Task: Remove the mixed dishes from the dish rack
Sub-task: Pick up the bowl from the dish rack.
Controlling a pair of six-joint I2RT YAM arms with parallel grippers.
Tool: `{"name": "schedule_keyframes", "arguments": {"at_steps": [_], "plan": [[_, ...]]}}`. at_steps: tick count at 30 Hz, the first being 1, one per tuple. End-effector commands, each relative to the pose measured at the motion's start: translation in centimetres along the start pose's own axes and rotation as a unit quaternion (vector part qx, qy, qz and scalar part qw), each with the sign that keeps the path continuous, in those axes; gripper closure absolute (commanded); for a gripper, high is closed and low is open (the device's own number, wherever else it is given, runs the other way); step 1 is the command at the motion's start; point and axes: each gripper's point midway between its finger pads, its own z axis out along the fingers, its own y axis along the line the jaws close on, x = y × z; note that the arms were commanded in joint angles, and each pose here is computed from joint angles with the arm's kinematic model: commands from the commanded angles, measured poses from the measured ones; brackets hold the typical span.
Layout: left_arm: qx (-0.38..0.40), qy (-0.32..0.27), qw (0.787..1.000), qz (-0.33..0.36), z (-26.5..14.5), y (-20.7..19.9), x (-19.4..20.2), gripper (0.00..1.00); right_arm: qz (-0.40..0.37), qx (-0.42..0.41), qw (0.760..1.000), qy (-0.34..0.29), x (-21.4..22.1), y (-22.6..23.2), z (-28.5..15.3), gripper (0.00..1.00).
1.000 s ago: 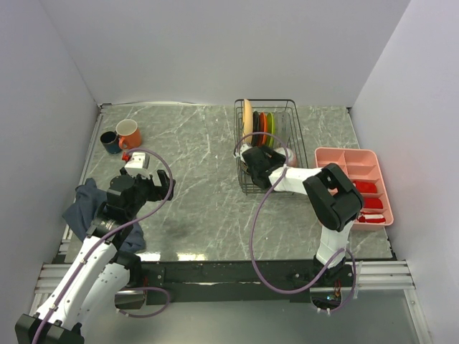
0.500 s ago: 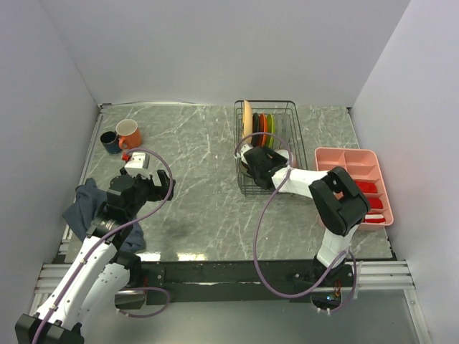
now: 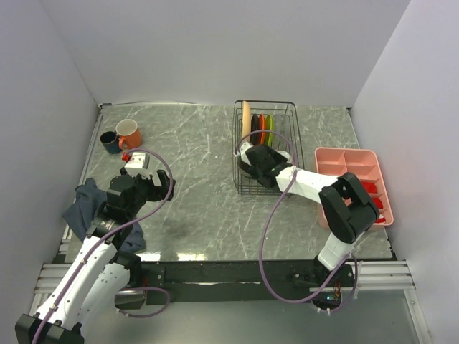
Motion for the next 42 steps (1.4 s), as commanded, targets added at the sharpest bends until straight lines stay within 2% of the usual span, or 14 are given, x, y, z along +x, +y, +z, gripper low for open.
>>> {"name": "schedule_keyframes", "arguments": {"at_steps": [1, 9, 13, 29, 42], "plan": [[0.006, -0.025, 1.000, 0.007, -0.1, -0.3, -1.3, 0.01, 0.059, 0.049, 0.996, -0.048, -2.9, -4.6, -2.0, 0.48], [0.007, -0.026, 1.000, 0.007, -0.1, -0.4, -1.4, 0.01, 0.074, 0.045, 0.996, -0.039, -1.2, -4.5, -1.9, 0.49], [0.007, -0.025, 1.000, 0.007, -0.1, -0.4, -1.3, 0.01, 0.104, 0.042, 0.993, -0.038, -0.6, -4.9, -1.9, 0.50], [0.007, -0.028, 1.000, 0.007, -0.3, -0.4, -1.5, 0.01, 0.189, 0.013, 0.979, -0.074, -1.4, -5.4, -2.8, 0.56], [0.008, -0.027, 1.000, 0.007, -0.2, -0.4, -1.4, 0.00, 0.245, -0.004, 0.967, -0.071, 0.0, -5.9, -2.4, 0.59]]}}
